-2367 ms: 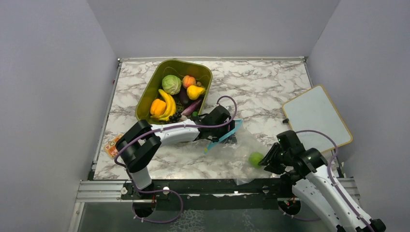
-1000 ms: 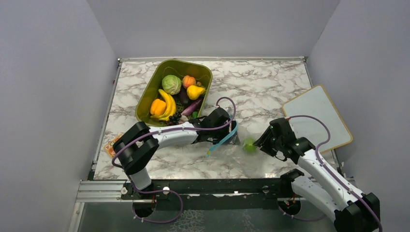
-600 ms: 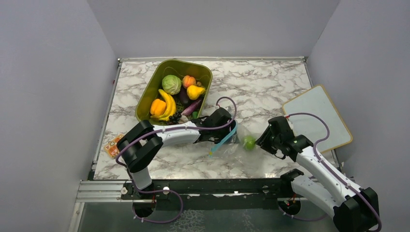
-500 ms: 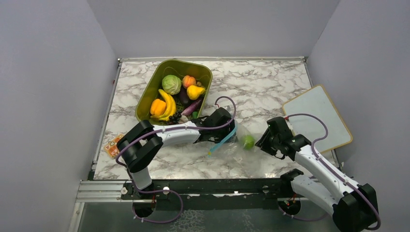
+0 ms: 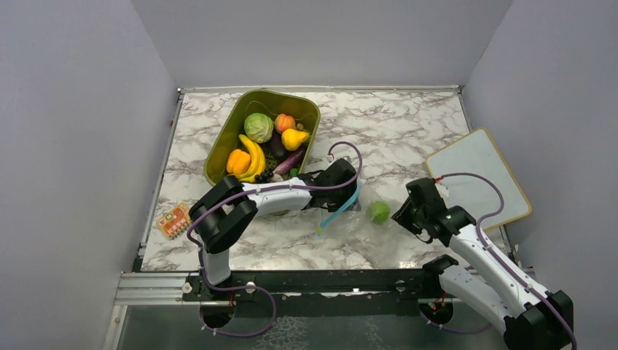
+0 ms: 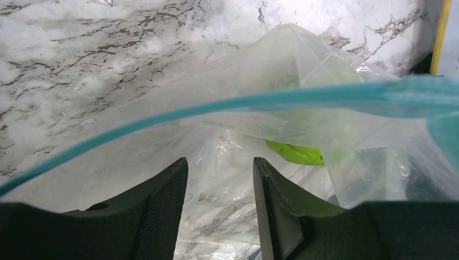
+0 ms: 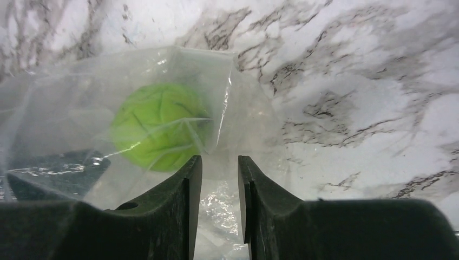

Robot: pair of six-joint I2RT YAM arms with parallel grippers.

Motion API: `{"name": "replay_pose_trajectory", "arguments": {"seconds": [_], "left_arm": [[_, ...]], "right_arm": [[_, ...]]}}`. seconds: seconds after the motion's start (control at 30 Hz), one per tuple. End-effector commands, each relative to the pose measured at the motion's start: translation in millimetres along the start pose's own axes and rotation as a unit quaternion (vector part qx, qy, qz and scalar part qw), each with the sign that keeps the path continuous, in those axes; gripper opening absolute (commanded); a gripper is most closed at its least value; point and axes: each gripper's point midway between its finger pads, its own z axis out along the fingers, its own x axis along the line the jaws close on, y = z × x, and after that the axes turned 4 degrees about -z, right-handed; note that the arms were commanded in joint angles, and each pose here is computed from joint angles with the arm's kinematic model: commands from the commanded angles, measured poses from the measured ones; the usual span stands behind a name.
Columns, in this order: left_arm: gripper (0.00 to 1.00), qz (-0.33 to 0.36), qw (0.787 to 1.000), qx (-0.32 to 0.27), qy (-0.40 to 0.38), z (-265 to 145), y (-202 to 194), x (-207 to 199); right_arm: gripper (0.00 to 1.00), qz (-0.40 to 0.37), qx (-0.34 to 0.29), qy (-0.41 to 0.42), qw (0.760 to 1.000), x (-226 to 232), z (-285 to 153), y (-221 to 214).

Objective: Open the zip-top bag and remove the fake food

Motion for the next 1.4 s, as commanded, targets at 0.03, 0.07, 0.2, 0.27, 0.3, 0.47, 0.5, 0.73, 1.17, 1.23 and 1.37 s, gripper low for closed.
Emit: {"name": "replay_pose_trajectory", "arguments": {"seconds": [0.03,0.07,0.2,0.27,0.3,0.47,0.5,0.73,1.17,1.23,1.37], "left_arm": [[0.5,0.003,1.0,-0.014,-0.005,0.2,5.7,-4.3],[0.5,0.003,1.0,-0.013,-0.006,0.4,5.2,-4.1],[0.5,0.005,1.0,-0.011,-0.007,1.3,4.8,-4.5],[0.5,0.004,1.0,-0.011,-0.009,1.7,4.3,-4.3],[0.51,0.003,1.0,-0.01,-0.013,2.5,3.8,-5.7],[0.57,0.002,1.0,-0.004,-0.026,4.4,1.9,-10.0],[0.59,0.001,1.0,-0.005,-0.025,4.1,1.7,-9.0],[0.7,-0.004,0.999,-0.021,-0.027,0.1,5.9,-8.9],[0.73,-0.019,0.998,-0.027,-0.05,-0.9,7.8,-17.5],[0.74,-0.022,0.998,-0.027,-0.052,-0.2,7.1,-17.5],[0.75,-0.027,0.997,-0.028,-0.059,0.5,6.9,-18.5]], "right_arm": [[0.31,0.047,-0.108,-0.012,0.993,3.5,-20.5,48.8],[0.31,0.047,-0.116,-0.007,0.992,6.2,-20.2,52.7],[0.31,0.031,-0.102,-0.017,0.994,7.1,-8.5,48.6],[0.31,0.011,-0.067,-0.009,0.998,9.8,6.5,32.8],[0.31,0.001,-0.047,0.003,0.999,13.1,14.6,23.5],[0.3,-0.018,0.033,-0.008,0.999,2.4,40.7,-15.8],[0.3,-0.021,0.036,-0.01,0.999,1.2,41.6,-17.0],[0.3,-0.043,0.023,0.009,0.999,8.5,30.6,-8.1],[0.3,-0.036,-0.082,0.013,0.996,34.3,2.7,53.6],[0.3,-0.036,-0.075,-0.017,0.996,27.6,15.6,51.6],[0.3,-0.071,-0.025,-0.008,0.997,32.9,42.0,31.9]]}}
